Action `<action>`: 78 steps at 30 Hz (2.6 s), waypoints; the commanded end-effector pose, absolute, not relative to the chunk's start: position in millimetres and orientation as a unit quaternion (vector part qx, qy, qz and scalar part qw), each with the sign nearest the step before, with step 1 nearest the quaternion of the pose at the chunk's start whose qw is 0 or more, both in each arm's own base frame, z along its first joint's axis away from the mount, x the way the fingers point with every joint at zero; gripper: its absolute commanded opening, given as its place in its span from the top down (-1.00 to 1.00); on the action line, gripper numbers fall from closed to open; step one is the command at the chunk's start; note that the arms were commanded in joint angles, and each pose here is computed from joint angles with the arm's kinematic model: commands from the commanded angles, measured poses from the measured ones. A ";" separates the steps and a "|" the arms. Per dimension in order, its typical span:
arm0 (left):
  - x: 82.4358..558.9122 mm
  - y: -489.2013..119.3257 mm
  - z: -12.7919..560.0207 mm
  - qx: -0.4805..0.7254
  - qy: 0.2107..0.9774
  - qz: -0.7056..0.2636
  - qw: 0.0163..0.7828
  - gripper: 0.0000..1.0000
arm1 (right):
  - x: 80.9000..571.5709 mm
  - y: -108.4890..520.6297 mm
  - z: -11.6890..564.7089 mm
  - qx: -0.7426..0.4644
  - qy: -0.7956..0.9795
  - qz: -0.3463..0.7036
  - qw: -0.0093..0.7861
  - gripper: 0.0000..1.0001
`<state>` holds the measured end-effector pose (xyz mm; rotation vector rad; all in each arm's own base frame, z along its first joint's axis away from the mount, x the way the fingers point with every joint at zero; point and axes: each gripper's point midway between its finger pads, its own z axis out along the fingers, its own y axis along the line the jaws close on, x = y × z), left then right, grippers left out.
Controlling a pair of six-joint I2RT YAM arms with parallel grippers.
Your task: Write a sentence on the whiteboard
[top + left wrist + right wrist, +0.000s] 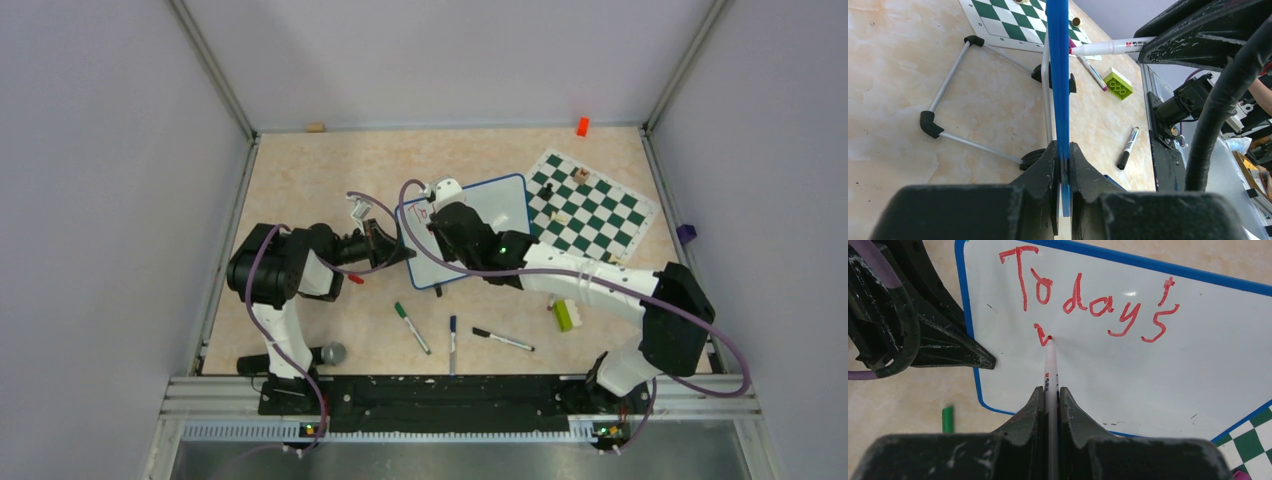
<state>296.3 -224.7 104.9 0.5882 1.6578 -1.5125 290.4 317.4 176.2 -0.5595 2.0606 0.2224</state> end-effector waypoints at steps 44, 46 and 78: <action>290.0 -225.8 121.5 0.291 0.614 -0.589 0.437 1.00 | 282.8 326.5 175.2 -0.236 0.845 0.149 0.456 1.00; 290.0 -225.9 121.4 0.291 0.614 -0.589 0.437 1.00 | 285.2 330.3 177.9 -0.237 0.843 0.152 0.458 1.00; 290.1 -225.9 120.4 0.292 0.615 -0.589 0.436 1.00 | 294.1 304.2 208.0 -0.210 0.838 0.123 0.488 1.00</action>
